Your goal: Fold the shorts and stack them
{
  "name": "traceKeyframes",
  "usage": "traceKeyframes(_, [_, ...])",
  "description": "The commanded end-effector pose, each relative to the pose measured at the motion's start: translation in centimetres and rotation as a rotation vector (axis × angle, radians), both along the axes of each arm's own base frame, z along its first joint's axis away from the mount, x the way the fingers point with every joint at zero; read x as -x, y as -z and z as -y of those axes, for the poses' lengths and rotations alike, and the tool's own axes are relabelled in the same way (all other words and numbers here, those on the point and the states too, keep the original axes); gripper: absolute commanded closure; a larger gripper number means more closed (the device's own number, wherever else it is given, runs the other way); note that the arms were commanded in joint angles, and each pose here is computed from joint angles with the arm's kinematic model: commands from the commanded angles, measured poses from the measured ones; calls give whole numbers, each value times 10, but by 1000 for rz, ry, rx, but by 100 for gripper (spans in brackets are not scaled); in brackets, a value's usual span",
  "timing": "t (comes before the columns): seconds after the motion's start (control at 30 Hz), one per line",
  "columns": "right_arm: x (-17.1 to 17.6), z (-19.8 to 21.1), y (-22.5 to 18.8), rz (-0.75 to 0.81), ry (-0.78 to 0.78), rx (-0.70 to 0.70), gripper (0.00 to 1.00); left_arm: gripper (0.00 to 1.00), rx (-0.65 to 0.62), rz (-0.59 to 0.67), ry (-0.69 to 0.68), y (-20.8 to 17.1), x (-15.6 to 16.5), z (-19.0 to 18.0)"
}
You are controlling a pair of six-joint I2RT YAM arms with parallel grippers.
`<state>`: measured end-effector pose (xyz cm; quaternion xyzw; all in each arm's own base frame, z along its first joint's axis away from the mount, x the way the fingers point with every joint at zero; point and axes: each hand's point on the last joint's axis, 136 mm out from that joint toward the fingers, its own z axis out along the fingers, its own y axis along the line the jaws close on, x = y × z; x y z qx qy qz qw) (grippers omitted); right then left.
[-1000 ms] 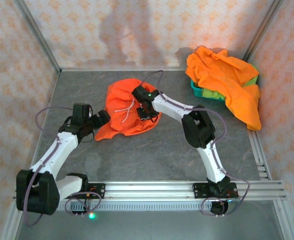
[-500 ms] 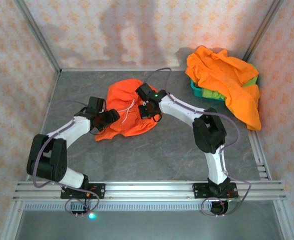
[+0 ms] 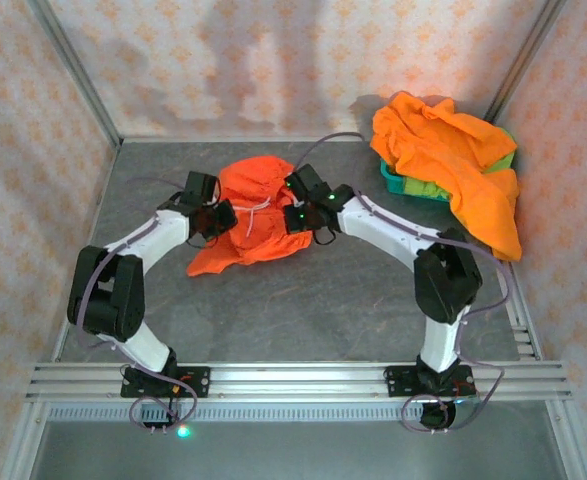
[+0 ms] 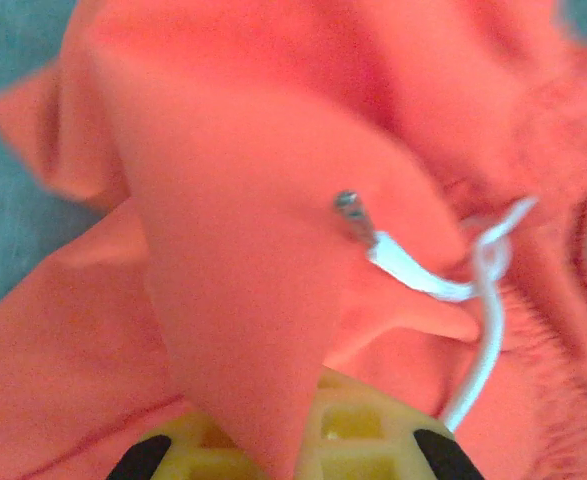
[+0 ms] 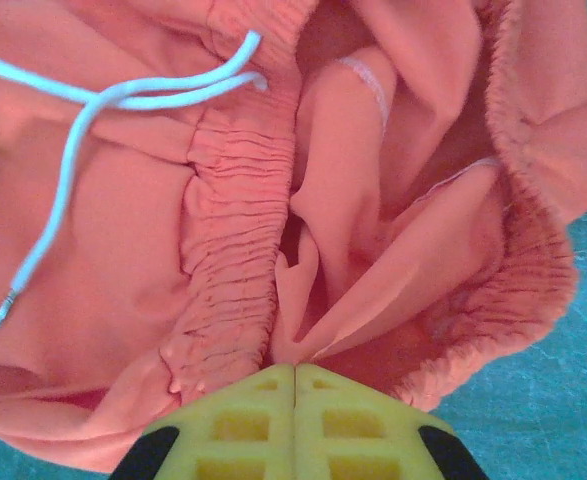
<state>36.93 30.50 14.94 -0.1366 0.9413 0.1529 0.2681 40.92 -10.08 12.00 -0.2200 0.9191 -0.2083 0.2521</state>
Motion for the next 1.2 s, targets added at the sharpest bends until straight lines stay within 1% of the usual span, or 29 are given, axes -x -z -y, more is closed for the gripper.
traceKeyframes(0.0, [-16,14,-45,104,68,-111,100,100,-67,142,53,-67,-8,0])
traceKeyframes(0.07, [-17,21,-52,122,77,-125,100,100,-87,177,106,-84,-11,8])
traceKeyframes(0.13, [-16,30,-60,153,82,-120,100,100,-106,193,164,-93,-10,22])
traceKeyframes(0.27, [-8,56,-66,193,108,-72,100,100,-165,224,292,-93,1,59])
traceKeyframes(0.33, [0,76,-61,192,136,-30,100,100,-195,236,353,-86,8,77])
traceKeyframes(0.37, [5,85,-57,190,151,-12,100,98,-203,233,379,-80,12,84])
traceKeyframes(0.4, [10,97,-51,178,173,14,100,92,-214,222,401,-72,15,90])
traceKeyframes(0.43, [16,108,-45,172,201,32,100,79,-227,205,420,-63,19,94])
traceKeyframes(0.5, [29,126,-30,156,236,75,100,65,-245,187,425,-52,24,93])
traceKeyframes(0.57, [44,143,-14,136,275,110,100,51,-261,205,387,-50,28,84])
traceKeyframes(0.6, [52,153,-7,128,303,124,100,41,-280,225,351,-53,30,76])
traceKeyframes(0.63, [59,162,0,123,336,138,100,25,-305,247,304,-58,33,65])
traceKeyframes(0.67, [64,171,4,120,365,147,100,11,-334,254,261,-59,36,54])
traceKeyframes(0.7, [70,179,9,116,401,150,100,5,-362,252,219,-60,41,41])
traceKeyframes(0.73, [76,185,13,110,429,141,100,4,-372,232,186,-59,45,30])
traceKeyframes(0.77, [80,190,16,102,454,128,93,4,-366,203,159,-55,49,20])
traceKeyframes(0.8, [83,192,23,81,473,121,82,4,-341,156,130,-48,55,12])
traceKeyframes(0.83, [85,194,18,87,485,87,72,4,-302,102,105,-37,62,6])
traceKeyframes(0.87, [86,194,19,79,492,71,65,5,-262,61,89,-28,67,3])
traceKeyframes(0.93, [84,192,19,71,498,40,46,7,-163,-3,39,-7,78,0])
traceKeyframes(1.0, [80,190,19,68,505,23,36,10,-112,-31,21,7,87,3])
traceKeyframes(1.03, [78,189,18,66,507,19,28,11,-92,-48,12,14,91,4])
traceKeyframes(1.07, [76,188,17,67,509,18,23,12,-82,-69,5,21,95,4])
traceKeyframes(1.17, [71,187,19,62,502,31,21,17,-72,-139,-5,42,110,3])
